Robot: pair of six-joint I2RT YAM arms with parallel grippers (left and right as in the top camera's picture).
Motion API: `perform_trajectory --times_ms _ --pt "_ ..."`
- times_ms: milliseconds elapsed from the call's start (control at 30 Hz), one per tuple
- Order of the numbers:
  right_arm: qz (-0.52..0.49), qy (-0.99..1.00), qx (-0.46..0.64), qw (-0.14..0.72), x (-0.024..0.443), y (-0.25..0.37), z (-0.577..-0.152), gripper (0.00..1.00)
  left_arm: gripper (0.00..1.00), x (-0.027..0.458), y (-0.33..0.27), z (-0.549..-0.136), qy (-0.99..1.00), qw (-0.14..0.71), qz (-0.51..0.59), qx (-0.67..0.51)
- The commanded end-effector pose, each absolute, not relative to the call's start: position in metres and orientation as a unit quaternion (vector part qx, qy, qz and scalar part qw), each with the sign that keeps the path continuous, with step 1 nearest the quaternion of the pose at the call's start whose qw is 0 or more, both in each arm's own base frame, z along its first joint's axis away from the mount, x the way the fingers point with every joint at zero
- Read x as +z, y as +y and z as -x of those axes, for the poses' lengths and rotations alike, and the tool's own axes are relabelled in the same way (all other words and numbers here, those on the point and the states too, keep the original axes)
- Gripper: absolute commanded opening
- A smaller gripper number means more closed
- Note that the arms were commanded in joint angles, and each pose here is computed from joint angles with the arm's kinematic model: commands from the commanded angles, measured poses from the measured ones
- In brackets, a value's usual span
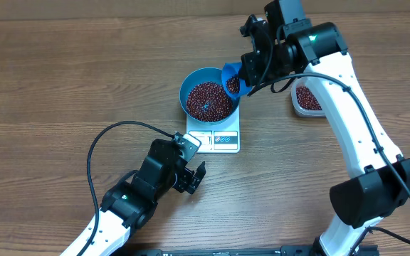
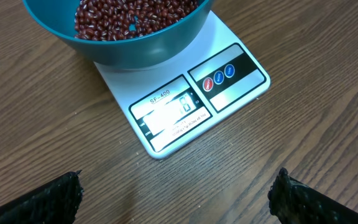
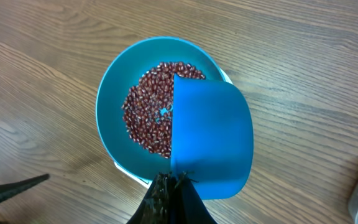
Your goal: Scoop item into bowl and weigh 150g on scale
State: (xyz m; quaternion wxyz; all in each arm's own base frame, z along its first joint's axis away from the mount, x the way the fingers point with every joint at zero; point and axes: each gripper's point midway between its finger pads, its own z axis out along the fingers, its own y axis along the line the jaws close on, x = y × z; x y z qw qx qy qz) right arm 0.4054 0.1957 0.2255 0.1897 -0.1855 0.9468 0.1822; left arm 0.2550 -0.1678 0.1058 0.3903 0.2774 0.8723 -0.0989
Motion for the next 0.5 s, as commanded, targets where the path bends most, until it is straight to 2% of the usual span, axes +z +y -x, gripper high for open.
perform_trajectory --times_ms 0,467 --pt "0.196 0.946 0.153 0.209 0.2364 0.1942 -0.4025 0.04 1.00 0.1069 -0.1684 -0.2542 0.869 0.393 -0.284 -0.102" --pt "0.206 0.948 0.103 0.219 0.2335 0.1959 -0.4023 0.04 1.00 0.1069 -0.1684 -0.2542 0.869 0.393 -0.284 -0.102"
